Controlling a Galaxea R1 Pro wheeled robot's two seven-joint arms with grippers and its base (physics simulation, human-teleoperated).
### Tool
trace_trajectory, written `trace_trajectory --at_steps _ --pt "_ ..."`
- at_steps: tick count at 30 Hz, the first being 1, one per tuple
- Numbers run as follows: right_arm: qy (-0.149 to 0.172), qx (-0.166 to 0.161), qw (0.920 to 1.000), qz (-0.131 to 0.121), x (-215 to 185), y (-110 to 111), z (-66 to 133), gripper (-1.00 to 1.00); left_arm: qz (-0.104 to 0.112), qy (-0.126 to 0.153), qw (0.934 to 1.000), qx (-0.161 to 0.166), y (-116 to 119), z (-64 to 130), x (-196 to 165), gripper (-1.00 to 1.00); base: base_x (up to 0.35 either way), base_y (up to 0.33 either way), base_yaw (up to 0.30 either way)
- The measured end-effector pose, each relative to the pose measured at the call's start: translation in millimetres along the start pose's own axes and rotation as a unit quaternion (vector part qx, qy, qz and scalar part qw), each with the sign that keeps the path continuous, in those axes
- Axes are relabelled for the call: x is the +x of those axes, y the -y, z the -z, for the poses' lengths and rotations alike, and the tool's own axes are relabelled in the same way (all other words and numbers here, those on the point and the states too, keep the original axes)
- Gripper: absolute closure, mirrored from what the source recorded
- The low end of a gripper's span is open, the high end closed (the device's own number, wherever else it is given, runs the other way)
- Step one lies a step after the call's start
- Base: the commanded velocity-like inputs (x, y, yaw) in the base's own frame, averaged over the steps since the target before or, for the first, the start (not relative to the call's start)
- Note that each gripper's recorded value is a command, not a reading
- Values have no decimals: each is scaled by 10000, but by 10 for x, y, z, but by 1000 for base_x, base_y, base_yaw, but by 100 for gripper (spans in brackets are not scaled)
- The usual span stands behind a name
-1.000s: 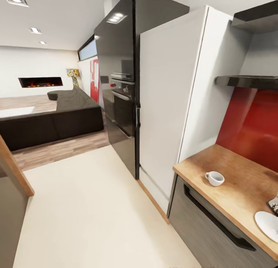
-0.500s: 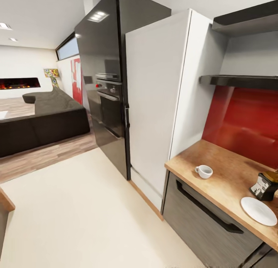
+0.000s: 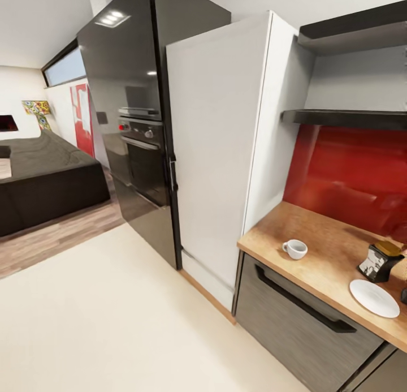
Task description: Set up a coffee station on the kitchen countertop: keep the coffee maker on the countertop, move the bottle of coffee from the kitchen shelf to the counter next to the coffee maker, place a paper coffee filter on top of the coffee maker, put the saucer next to the coffee maker with the coffee cup on the saucer, and place the electric kettle next to the coffee maker.
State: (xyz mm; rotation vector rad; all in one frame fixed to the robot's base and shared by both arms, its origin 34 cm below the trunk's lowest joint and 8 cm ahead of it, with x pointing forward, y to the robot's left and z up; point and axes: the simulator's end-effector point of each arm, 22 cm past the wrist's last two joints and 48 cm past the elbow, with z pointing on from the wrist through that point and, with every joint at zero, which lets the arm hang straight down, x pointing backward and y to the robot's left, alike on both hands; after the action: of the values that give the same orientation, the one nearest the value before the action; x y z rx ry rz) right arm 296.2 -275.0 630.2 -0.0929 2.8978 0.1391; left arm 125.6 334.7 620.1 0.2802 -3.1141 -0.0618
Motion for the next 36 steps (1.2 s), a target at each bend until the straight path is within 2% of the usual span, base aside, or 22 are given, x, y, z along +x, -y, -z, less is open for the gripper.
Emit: trace_trajectory --at_steps 17,36 --pt "0 1 10000 0 0 0 0 -100 -5 27 10000 10 21 -1 -12 -100 285 176 -264" --pt "-2 2 10000 0 -1 1 -2 -100 -16 37 10000 14 26 -2 -18 -100 15 13 -264"
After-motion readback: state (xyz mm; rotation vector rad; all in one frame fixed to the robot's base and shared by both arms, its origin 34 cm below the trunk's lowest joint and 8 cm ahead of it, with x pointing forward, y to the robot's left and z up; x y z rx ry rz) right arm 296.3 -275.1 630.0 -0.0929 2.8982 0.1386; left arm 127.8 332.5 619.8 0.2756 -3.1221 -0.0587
